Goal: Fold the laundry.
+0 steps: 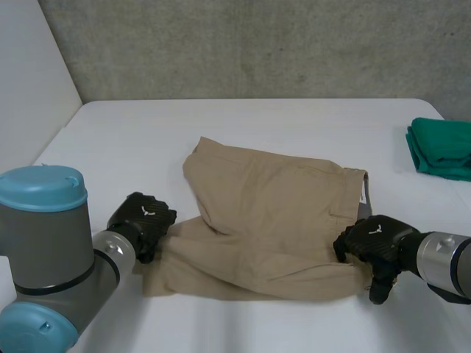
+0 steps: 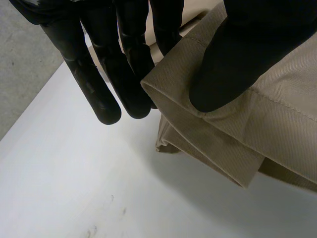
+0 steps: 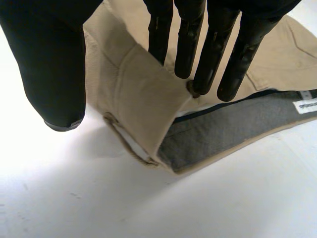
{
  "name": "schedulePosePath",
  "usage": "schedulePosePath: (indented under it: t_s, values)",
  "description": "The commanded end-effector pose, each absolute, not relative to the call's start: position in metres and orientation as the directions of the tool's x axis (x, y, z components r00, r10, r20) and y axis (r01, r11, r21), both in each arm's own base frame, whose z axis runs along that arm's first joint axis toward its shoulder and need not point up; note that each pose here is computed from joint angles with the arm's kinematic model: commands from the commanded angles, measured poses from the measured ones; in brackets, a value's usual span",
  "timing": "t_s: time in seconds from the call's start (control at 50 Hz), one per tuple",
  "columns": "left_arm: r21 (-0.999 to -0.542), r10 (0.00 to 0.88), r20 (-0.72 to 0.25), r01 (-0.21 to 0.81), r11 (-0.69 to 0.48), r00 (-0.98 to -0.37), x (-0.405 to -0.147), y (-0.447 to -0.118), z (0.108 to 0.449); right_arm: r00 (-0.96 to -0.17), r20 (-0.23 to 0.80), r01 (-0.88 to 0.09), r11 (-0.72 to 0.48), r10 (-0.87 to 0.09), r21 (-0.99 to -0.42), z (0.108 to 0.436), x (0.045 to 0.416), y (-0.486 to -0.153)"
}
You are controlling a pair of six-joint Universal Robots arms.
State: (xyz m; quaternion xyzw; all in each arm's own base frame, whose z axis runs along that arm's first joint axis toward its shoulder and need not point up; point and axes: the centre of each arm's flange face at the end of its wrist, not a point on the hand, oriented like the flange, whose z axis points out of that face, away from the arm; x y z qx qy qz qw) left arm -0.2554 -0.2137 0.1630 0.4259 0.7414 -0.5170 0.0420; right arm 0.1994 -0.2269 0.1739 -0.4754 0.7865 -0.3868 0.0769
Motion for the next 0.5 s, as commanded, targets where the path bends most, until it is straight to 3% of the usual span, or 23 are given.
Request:
schedulePosePath:
  t_s: [0.02,0.18,0.32,0.5]
  values:
    - [-0.728,0.598,-0.498,0.678,0.105,-0.628,-0.256,-0.211,0.16,-0.536,0.236,-0.679,0.249,-0.81,-0.691,0.169,0.201,-0.223]
    - [-0.74,0.602,-0.481,0.663,0.11,-0.637,-0.251,-0.191,0.169,-0.573,0.29,-0.646,0.204,-0.766,-0.736,0.159,0.202,-0.238]
    - [-0.757,0.629,-0.395,0.625,0.189,-0.669,-0.247,-0.17,0.166,-0.596,0.277,-0.629,0.224,-0.754,-0.745,0.157,0.202,-0.243]
    - [-0.743,0.648,-0.37,0.631,0.223,-0.665,-0.249,-0.164,0.155,-0.603,0.292,-0.63,0.219,-0.742,-0.745,0.154,0.2,-0.244]
